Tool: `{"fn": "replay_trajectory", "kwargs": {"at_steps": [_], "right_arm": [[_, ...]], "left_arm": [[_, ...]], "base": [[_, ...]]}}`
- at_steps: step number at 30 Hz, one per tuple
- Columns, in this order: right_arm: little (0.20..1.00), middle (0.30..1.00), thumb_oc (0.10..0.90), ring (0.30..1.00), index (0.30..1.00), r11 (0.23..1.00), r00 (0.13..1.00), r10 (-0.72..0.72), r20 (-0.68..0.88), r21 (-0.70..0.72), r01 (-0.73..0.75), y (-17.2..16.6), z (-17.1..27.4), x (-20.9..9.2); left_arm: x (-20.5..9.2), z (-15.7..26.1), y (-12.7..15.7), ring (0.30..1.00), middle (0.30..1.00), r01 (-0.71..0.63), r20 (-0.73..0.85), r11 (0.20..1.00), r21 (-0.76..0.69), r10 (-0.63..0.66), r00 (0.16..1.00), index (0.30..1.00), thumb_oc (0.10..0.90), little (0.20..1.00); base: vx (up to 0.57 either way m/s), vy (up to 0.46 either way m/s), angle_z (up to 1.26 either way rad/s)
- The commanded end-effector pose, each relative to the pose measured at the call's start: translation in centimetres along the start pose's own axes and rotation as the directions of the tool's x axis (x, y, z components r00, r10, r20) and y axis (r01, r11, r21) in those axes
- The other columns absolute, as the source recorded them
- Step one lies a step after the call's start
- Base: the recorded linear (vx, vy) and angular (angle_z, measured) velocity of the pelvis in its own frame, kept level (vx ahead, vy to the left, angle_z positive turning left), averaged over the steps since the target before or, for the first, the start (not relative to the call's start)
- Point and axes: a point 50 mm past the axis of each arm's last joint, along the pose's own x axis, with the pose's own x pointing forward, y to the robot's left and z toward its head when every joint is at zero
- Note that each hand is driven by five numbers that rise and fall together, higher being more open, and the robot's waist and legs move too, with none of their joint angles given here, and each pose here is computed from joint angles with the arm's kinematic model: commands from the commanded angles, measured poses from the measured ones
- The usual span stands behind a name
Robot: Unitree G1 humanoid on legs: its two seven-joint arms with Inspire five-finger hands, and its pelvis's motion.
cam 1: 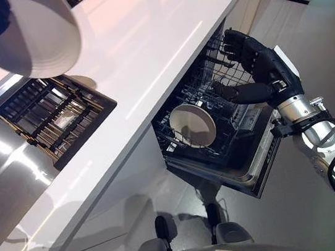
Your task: Pick up plates and place into dishwasher.
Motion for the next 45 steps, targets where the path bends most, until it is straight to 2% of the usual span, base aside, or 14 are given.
{"fn": "replay_trajectory", "kwargs": {"at_steps": [1, 11, 28, 38, 45], "right_arm": [[0.900, 0.900, 0.800, 0.900, 0.900, 1.000, 0.957, 0.031, 0.288, -0.010, -0.029, -0.1, 5.8, 2.0], [0.900, 0.900, 0.800, 0.900, 0.900, 0.998, 0.935, 0.032, 0.354, 0.035, -0.047, 1.1, 7.0, 3.1], [0.900, 0.900, 0.800, 0.900, 0.900, 0.984, 0.940, 0.055, 0.338, 0.143, -0.109, 3.9, 6.7, 5.0], [0.900, 0.900, 0.800, 0.900, 0.900, 0.965, 0.946, 0.113, 0.303, 0.193, -0.177, 5.3, 5.8, 5.1], [0.900, 0.900, 0.800, 0.900, 0.900, 0.951, 0.947, 0.147, 0.287, 0.222, -0.215, 5.7, 5.3, 4.9]], "left_arm": [[2.5, 1.4, 3.9, 0.300, 0.300, -0.202, 0.059, 0.976, -0.086, 0.207, 0.976, 0.300, 0.100, 0.200], [3.1, 4.9, -0.1, 0.300, 0.300, -0.142, 0.143, 0.942, -0.305, 0.193, 0.971, 0.300, 0.100, 0.200], [3.3, 8.5, -4.8, 0.300, 0.300, -0.151, 0.207, 0.870, -0.469, 0.275, 0.939, 0.300, 0.100, 0.200], [2.6, 9.4, -6.5, 0.300, 0.300, -0.193, 0.260, 0.880, -0.434, 0.327, 0.909, 0.300, 0.100, 0.200], [2.4, 9.0, -6.5, 0.300, 0.300, -0.255, 0.273, 0.879, -0.403, 0.382, 0.883, 0.300, 0.100, 0.200]], "base": [[0.00, -0.035, -0.01], [-0.01, -0.013, -0.11], [0.02, -0.003, -0.13], [0.02, 0.000, -0.02], [0.02, 0.002, -0.01]]}}
